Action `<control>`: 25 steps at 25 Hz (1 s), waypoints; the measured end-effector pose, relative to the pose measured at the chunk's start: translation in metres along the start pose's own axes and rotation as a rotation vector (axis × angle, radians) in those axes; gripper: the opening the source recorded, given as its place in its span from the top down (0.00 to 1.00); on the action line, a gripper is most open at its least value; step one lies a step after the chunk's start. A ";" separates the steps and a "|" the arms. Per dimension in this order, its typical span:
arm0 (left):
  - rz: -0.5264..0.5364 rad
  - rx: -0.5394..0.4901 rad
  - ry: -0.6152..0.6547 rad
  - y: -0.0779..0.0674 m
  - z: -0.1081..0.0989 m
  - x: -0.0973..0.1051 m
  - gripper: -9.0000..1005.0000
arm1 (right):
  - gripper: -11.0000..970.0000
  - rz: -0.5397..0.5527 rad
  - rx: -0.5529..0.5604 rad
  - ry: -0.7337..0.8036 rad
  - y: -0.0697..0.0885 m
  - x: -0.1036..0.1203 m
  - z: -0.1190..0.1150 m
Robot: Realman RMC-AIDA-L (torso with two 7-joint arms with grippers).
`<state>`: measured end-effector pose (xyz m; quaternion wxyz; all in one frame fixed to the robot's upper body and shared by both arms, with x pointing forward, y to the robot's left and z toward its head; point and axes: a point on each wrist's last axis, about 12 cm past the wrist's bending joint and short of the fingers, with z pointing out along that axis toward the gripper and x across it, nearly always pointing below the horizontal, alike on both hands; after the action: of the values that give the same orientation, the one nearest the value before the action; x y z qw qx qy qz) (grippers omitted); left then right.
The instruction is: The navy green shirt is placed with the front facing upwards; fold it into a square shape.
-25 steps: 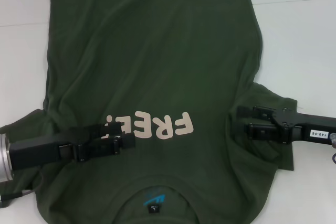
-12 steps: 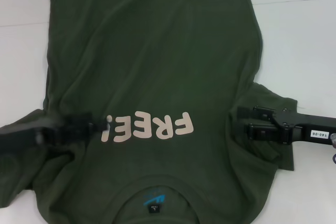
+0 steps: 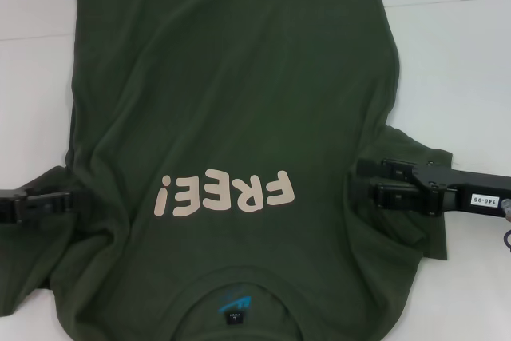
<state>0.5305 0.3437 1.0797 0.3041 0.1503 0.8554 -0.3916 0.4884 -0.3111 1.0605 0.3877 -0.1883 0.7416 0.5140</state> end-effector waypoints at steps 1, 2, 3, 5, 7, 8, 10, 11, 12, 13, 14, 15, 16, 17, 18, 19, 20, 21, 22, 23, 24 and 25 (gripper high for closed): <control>-0.008 -0.015 0.000 0.002 -0.003 0.000 0.07 | 0.02 0.001 0.000 0.000 0.000 0.000 0.000; -0.013 -0.026 0.001 0.004 -0.006 0.001 0.07 | 0.02 0.002 0.000 -0.001 0.000 0.000 0.000; -0.017 -0.036 0.006 0.005 -0.008 0.001 0.07 | 0.02 0.002 0.000 -0.002 0.000 0.000 0.000; -0.024 -0.057 0.016 0.007 -0.012 0.002 0.07 | 0.02 0.002 0.002 -0.005 0.000 -0.001 0.000; -0.032 -0.082 0.030 0.010 -0.016 0.003 0.07 | 0.02 0.002 0.004 -0.010 0.000 -0.001 -0.001; -0.035 -0.090 0.036 0.011 -0.018 0.003 0.07 | 0.02 0.002 0.005 -0.011 -0.001 -0.001 -0.001; -0.040 -0.102 0.044 0.012 -0.022 0.003 0.07 | 0.02 0.002 0.006 -0.013 -0.001 -0.002 -0.001; -0.043 -0.109 0.043 0.012 -0.024 0.004 0.07 | 0.02 0.002 0.006 -0.013 -0.001 -0.002 -0.002; -0.045 -0.115 0.042 0.013 -0.026 0.005 0.07 | 0.02 0.002 0.007 -0.013 -0.001 -0.002 -0.002; -0.048 -0.122 0.038 0.014 -0.028 0.005 0.07 | 0.02 0.002 0.007 -0.013 -0.001 -0.002 -0.002; -0.052 -0.129 0.034 0.015 -0.030 0.005 0.07 | 0.02 0.002 0.007 -0.013 -0.001 -0.002 -0.002; -0.056 -0.138 0.030 0.016 -0.033 0.006 0.07 | 0.02 0.002 0.007 -0.013 -0.001 -0.002 -0.002; -0.057 -0.145 0.028 0.017 -0.034 0.006 0.07 | 0.02 0.002 0.008 -0.014 -0.001 -0.002 -0.002; -0.059 -0.154 0.027 0.018 -0.037 0.006 0.07 | 0.02 0.002 0.009 -0.014 -0.001 -0.002 -0.002; -0.061 -0.162 0.028 0.019 -0.039 0.006 0.07 | 0.02 0.002 0.009 -0.016 -0.001 -0.002 -0.003; -0.062 -0.169 0.031 0.020 -0.040 0.007 0.07 | 0.02 0.002 0.010 -0.017 -0.001 -0.003 -0.003; -0.064 -0.174 0.035 0.020 -0.041 0.007 0.07 | 0.02 0.002 0.012 -0.019 -0.001 -0.003 -0.003; -0.066 -0.178 0.040 0.021 -0.041 0.008 0.07 | 0.02 0.002 0.013 -0.020 -0.001 -0.003 -0.003; -0.068 -0.183 0.044 0.022 -0.042 0.009 0.07 | 0.02 0.002 0.014 -0.022 -0.001 -0.003 -0.004; -0.070 -0.187 0.047 0.022 -0.042 0.010 0.07 | 0.02 0.002 0.014 -0.023 -0.002 -0.003 -0.004; -0.073 -0.191 0.050 0.022 -0.043 0.011 0.07 | 0.02 0.002 0.015 -0.024 -0.002 -0.003 -0.004; -0.075 -0.193 0.051 0.023 -0.043 0.012 0.07 | 0.02 0.002 0.015 -0.025 -0.002 -0.003 -0.004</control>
<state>0.5152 0.3917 1.0811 0.2804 0.0981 0.9016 -0.3145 0.4898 -0.3158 1.0625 0.3976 -0.1780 0.7410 0.5110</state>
